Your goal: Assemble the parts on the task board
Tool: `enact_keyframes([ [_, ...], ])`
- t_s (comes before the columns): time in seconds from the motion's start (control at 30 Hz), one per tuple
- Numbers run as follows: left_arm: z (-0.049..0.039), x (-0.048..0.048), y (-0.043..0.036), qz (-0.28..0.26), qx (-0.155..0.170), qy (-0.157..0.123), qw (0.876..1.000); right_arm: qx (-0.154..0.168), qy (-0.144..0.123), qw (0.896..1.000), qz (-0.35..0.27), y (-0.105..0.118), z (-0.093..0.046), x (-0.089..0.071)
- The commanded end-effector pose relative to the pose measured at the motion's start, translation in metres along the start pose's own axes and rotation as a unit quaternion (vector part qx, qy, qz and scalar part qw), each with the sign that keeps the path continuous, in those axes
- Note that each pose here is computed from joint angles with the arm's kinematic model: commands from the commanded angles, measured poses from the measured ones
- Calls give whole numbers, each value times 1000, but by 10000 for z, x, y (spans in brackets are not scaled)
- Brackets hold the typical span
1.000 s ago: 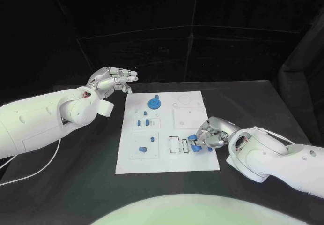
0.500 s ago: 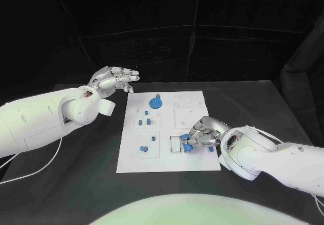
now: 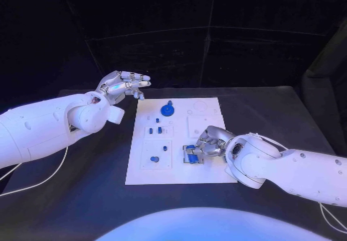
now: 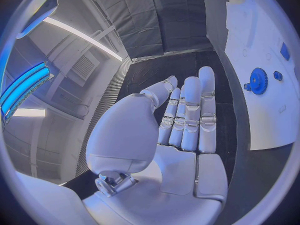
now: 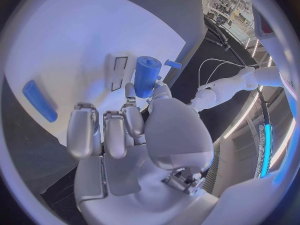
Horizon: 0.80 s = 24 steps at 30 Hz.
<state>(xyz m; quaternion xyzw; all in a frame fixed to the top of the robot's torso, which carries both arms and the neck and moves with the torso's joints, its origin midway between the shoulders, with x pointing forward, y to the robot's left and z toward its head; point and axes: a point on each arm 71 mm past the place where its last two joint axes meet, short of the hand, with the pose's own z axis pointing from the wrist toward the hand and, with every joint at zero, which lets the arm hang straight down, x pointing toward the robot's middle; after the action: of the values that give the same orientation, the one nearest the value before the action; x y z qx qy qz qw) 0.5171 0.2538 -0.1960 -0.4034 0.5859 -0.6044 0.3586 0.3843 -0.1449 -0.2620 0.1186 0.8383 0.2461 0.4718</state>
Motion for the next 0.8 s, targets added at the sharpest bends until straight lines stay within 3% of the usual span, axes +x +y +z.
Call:
enact_keyframes([
  [0.03,5,16,-16,-4,3,6,1000,6,-3,1000,-22,7,18,-8],
  [0.5,7,15,-16,-4,3,6,1000,2,-29,998,-50,47,32,-29],
  [0.8,7,16,-18,-4,4,6,1000,-66,-42,996,-38,112,-64,-66],
])
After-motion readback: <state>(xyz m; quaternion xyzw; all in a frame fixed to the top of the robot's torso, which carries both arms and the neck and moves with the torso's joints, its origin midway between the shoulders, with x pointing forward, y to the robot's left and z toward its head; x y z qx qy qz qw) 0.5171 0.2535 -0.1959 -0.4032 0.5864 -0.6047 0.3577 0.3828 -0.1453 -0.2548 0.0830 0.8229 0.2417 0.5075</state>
